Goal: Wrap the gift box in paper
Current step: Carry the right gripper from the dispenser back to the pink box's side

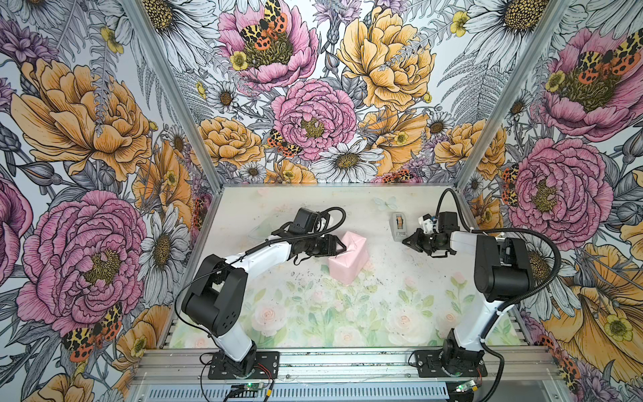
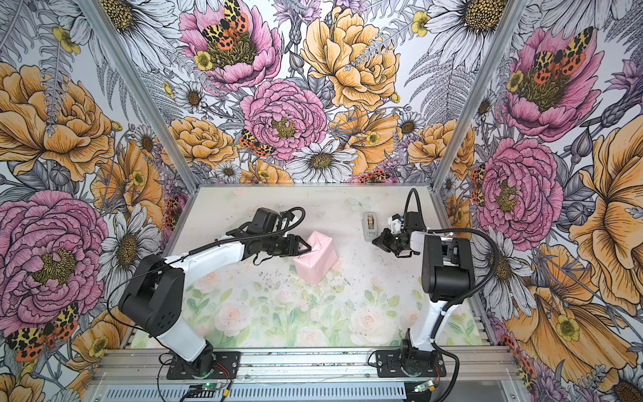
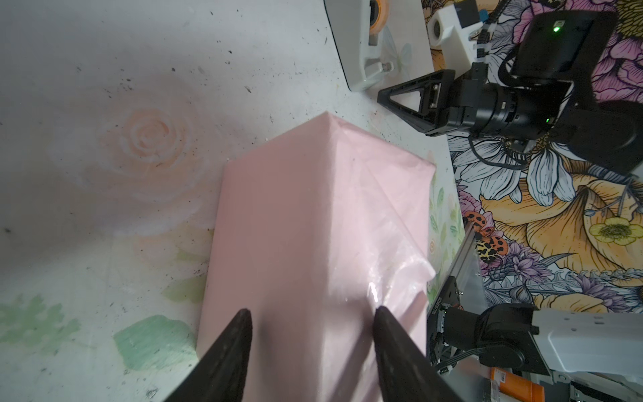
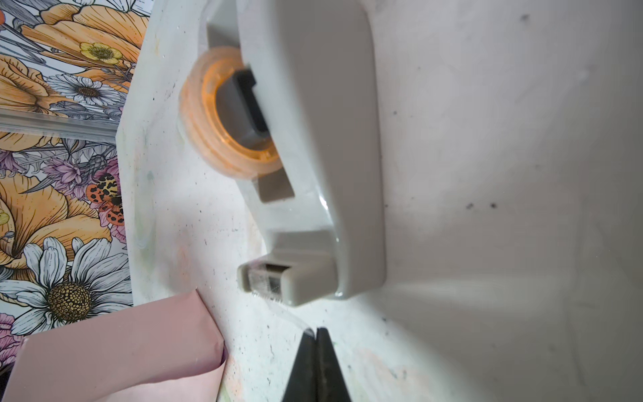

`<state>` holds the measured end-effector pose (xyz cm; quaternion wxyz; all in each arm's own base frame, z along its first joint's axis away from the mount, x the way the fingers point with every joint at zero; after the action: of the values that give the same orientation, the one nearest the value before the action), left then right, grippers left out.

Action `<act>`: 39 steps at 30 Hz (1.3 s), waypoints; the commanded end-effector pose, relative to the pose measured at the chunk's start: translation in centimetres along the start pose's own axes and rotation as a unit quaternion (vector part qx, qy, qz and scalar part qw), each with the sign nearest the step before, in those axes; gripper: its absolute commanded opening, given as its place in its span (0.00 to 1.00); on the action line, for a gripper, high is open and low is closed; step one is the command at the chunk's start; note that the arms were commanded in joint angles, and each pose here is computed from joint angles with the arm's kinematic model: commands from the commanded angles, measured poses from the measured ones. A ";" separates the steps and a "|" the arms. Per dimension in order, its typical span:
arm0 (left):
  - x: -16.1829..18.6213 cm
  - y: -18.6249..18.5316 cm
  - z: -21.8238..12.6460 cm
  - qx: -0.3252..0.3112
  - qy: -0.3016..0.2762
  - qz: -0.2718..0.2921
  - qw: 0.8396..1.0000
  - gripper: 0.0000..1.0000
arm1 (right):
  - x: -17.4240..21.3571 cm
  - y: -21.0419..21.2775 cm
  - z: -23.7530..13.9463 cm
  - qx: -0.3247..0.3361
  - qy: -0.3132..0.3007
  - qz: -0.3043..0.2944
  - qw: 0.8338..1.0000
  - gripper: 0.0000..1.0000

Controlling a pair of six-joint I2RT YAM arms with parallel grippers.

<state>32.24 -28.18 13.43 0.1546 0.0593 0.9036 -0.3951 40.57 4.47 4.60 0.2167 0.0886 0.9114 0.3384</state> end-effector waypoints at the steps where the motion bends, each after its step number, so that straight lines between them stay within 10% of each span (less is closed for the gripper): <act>1: 1.4 1.3 -0.1 -0.034 0.014 -0.003 0.999 0.57 | 1.5 -1.6 -0.7 0.055 0.010 0.026 0.998 0.00; 10: 1.4 1.3 0.0 -0.035 0.014 -0.002 0.999 0.57 | 1.2 0.3 -2.1 0.040 -0.006 0.004 0.999 0.00; 18: 1.4 1.1 -0.3 -0.036 0.011 0.001 0.999 0.57 | 2.0 11.7 -6.3 -0.053 -0.032 -0.133 0.989 0.00; 29: 1.7 0.5 -0.1 -0.037 0.013 0.009 0.999 0.57 | 10.2 24.0 -5.2 -0.136 0.116 -0.273 0.945 0.00; 39: 1.8 0.4 0.0 -0.037 0.015 0.012 0.999 0.57 | 11.3 24.8 -2.7 -0.112 0.190 -0.291 0.931 0.00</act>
<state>31.72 -28.44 13.61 0.1618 0.0650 0.9076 -0.3819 29.75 25.25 19.09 0.1511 -0.2615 0.8724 0.3844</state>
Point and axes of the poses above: each gripper's point midway between its finger pads, its own z axis out along the fingers, its own y axis along the line the jaws close on, x = y × z, the point moved 1 cm from there along -z, back along the fingers, and after that the axes turned 7 degrees about -z, right-handed, at the moved point
